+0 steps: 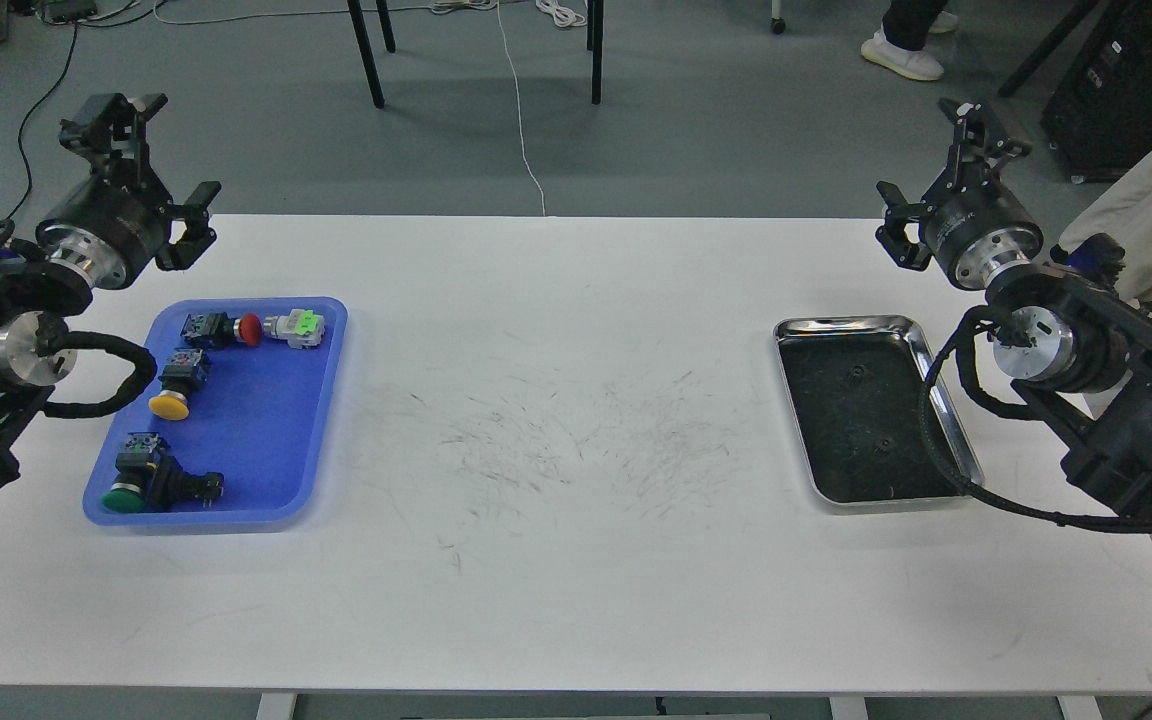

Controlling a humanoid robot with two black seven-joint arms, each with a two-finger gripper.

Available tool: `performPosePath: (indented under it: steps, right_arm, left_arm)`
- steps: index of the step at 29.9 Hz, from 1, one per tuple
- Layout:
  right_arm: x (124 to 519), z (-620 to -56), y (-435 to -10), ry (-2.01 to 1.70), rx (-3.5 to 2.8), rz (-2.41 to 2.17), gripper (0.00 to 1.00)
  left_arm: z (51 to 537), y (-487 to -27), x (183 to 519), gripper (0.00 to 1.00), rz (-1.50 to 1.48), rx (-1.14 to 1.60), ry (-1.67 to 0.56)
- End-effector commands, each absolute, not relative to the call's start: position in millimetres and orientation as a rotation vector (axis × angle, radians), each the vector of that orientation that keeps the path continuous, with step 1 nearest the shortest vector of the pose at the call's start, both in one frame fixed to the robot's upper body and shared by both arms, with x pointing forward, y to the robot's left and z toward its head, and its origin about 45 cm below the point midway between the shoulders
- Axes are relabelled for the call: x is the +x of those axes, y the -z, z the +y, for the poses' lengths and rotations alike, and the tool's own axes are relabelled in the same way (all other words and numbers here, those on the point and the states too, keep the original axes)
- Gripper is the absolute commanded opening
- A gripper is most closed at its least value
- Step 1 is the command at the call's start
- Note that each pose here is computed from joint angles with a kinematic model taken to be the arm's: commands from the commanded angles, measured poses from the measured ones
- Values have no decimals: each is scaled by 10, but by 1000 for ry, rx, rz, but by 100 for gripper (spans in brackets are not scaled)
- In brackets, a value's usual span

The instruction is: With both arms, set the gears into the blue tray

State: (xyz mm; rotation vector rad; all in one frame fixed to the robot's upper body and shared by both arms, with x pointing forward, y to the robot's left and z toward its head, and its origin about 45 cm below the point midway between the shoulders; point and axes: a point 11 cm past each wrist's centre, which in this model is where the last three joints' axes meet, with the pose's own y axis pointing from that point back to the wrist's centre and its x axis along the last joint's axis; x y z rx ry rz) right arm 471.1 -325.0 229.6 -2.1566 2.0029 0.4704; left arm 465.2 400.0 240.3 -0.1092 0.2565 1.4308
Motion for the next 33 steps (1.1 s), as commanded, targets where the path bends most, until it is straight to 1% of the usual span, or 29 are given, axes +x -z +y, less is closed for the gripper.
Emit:
performPosePath:
  steps: [1,7,10,14,21,25,29,33]
  right_arm:
    - [4710,-3244,-2292,-471,-2157,2002,99]
    - [4709,-3238,-2292,-473,-2159,2000,99]
    - [4707,-3230,-2287,-473,-2163,1999,99]
    - [4705,-3248,-2296,-469,-2162,2001,99]
    - [4700,-3263,-2307,-465,-2167,2003,99]
    - [4700,-3244,-2295,-469,-2167,2004,99]
    - [4703,-3245,-2294,-470,-2167,2012,99]
    - [4710,-3222,-2285,-463,-2192,2016,99]
  left_arm:
    - [4003,-2408,4645,99,240,-116,-1429]
    - [4016,-2418,4638,99,243,-138,-1418]
    - [3974,-2427,4634,99,257,-165,-1378]
    - [4100,-2465,4605,99,261,-189,-1343]
    - [4351,-2565,4616,99,236,-242,-1423]
    - [4260,-2522,4649,99,254,-264,-1417]
    - [4191,-2382,4624,99,270,-212,-1404]
    - [4149,-2344,4624,99,264,-167,-1388]
